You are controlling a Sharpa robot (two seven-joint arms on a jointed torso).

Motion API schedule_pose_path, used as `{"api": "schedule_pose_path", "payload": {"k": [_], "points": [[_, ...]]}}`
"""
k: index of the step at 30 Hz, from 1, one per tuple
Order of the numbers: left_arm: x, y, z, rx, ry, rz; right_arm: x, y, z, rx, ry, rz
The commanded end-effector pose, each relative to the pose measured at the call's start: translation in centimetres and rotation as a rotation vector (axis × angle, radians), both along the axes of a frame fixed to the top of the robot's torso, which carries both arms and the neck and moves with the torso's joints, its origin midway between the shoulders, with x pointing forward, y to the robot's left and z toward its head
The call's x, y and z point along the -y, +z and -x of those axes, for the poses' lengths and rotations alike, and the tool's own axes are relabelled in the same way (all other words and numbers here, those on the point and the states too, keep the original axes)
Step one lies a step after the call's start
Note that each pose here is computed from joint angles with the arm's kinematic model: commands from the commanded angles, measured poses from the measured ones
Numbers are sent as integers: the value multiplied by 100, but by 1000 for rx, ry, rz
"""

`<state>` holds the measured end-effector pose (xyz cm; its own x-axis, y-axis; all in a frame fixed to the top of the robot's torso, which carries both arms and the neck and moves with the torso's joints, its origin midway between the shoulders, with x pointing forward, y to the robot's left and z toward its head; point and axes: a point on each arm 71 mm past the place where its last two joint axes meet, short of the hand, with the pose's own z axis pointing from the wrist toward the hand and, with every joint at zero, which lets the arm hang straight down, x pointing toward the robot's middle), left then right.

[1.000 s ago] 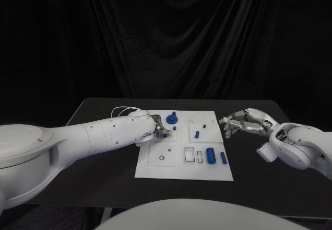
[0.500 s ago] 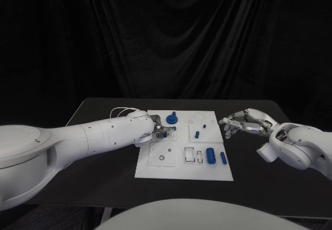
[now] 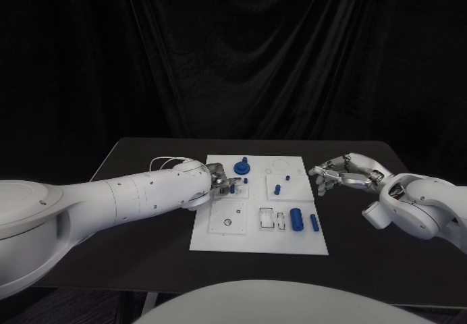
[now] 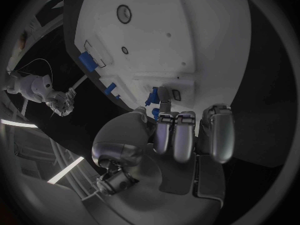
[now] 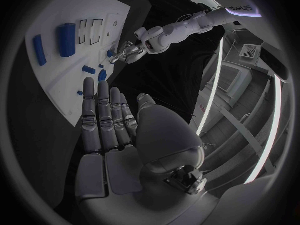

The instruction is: Assemble the parts on the task board

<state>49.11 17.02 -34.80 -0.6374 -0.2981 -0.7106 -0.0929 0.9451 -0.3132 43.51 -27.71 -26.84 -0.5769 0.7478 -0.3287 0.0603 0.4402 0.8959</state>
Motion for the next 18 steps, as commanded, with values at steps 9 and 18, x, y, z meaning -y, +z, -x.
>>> {"api": "schedule_pose_path", "payload": {"k": [9,18], "points": [[-40,113,13,110,19,80,18,-22,8,-17,1,9],[-66,551,-109,241,7,140,43,-20,10,-16,-4,11]]}}
